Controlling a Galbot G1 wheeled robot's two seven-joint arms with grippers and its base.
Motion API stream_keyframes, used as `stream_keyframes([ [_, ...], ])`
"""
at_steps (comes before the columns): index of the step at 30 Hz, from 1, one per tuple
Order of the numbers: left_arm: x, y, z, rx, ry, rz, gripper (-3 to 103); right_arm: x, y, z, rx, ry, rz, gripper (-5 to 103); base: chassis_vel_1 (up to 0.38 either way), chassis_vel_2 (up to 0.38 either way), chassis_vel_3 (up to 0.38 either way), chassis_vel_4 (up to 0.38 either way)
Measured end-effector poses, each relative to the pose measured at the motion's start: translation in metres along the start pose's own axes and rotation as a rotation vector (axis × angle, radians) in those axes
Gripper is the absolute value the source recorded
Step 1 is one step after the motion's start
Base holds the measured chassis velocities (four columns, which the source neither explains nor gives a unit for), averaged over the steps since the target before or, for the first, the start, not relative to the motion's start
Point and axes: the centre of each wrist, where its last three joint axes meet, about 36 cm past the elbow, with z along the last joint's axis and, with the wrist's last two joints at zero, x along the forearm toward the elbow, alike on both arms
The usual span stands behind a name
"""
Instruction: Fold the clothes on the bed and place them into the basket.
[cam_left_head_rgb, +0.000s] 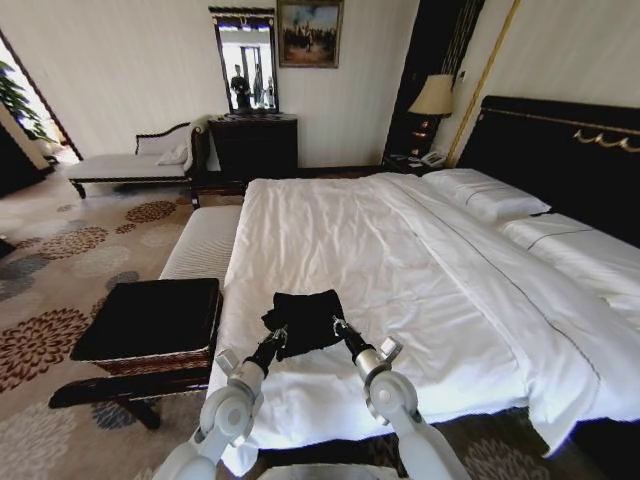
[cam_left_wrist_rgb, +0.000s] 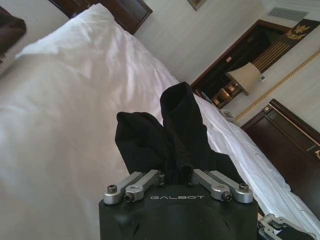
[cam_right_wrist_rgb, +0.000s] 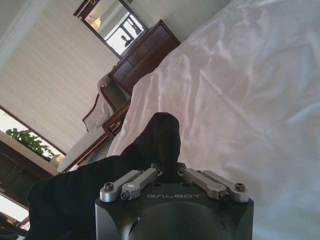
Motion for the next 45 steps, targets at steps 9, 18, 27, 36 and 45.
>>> stream_keyframes([
  [9,0.009,0.003,-0.008,-0.02,-0.016,-0.003,11,0.0,0.004,0.003,-0.001,0.005,-0.007,6,0.355,0.357,-0.348,-0.364],
  [18,0.018,-0.004,-0.017,-0.034,-0.038,0.013,11,0.002,0.01,0.001,0.014,0.005,-0.022,6,0.351,0.34,-0.347,-0.322],
  [27,0.025,-0.006,-0.02,-0.045,-0.045,0.014,11,-0.001,0.015,0.004,0.047,0.004,-0.041,6,0.095,0.096,-0.084,-0.116],
  [36,0.026,-0.005,-0.022,-0.05,-0.048,0.013,11,-0.005,0.013,0.008,0.055,0.002,-0.03,6,-0.025,-0.043,0.01,0.013],
  [45,0.028,-0.001,-0.026,-0.065,-0.059,0.002,11,-0.009,0.015,0.014,0.065,0.008,-0.027,6,0.053,0.048,-0.041,-0.043],
])
